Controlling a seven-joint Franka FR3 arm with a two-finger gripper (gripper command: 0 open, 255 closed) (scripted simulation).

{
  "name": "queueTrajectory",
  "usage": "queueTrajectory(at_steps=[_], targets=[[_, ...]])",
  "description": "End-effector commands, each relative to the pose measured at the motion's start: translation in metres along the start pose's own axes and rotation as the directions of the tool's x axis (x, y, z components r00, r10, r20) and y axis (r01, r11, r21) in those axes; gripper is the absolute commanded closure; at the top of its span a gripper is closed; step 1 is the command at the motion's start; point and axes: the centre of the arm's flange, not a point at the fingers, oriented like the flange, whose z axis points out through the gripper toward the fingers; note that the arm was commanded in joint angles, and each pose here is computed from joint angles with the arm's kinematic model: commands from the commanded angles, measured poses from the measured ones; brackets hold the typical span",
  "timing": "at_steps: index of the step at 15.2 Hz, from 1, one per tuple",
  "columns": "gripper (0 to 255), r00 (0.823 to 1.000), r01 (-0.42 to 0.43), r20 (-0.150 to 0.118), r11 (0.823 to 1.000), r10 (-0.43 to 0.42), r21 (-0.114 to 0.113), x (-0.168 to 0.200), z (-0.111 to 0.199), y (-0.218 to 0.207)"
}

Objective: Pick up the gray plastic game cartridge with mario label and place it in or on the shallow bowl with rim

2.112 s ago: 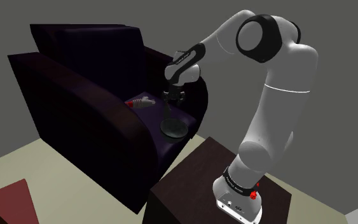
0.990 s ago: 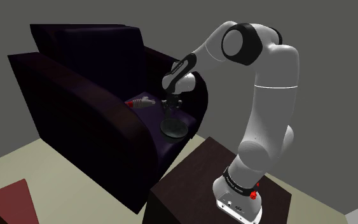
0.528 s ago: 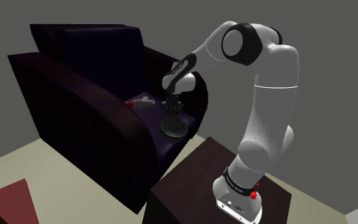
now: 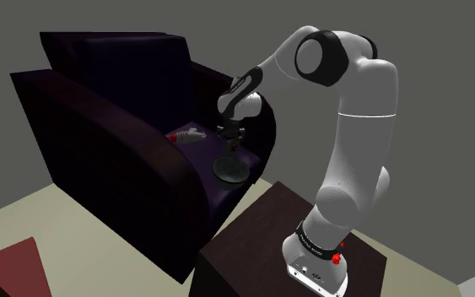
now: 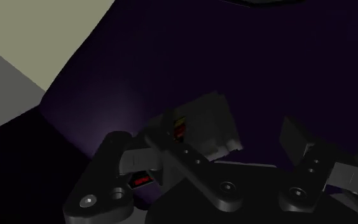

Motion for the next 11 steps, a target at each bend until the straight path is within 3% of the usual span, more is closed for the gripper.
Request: queueTrajectory(at_steps=[1, 2, 4, 6, 8, 9, 11], targets=[[0, 0.989, -0.146, -0.016, 0.989, 0.146, 0.004, 0.016, -0.011, 0.014], [0, 0.975, -0.219, -0.024, 0.976, 0.219, 0.007, 0.022, -0.017, 0.023], [0, 0.932, -0.361, -0.04, 0.933, 0.361, 0.014, 0.033, -0.03, 0.041], [0, 0.867, -0.495, -0.054, 0.869, 0.495, 0.024, 0.041, -0.043, 0.06], [0, 0.783, -0.617, -0.067, 0.786, 0.618, 0.036, 0.046, -0.056, 0.081], [0, 0.762, -0.643, -0.07, 0.765, 0.644, 0.039, 0.047, -0.059, 0.086], [0, 0.762, -0.643, -0.07, 0.765, 0.644, 0.039, 0.048, -0.048, 0.086]])
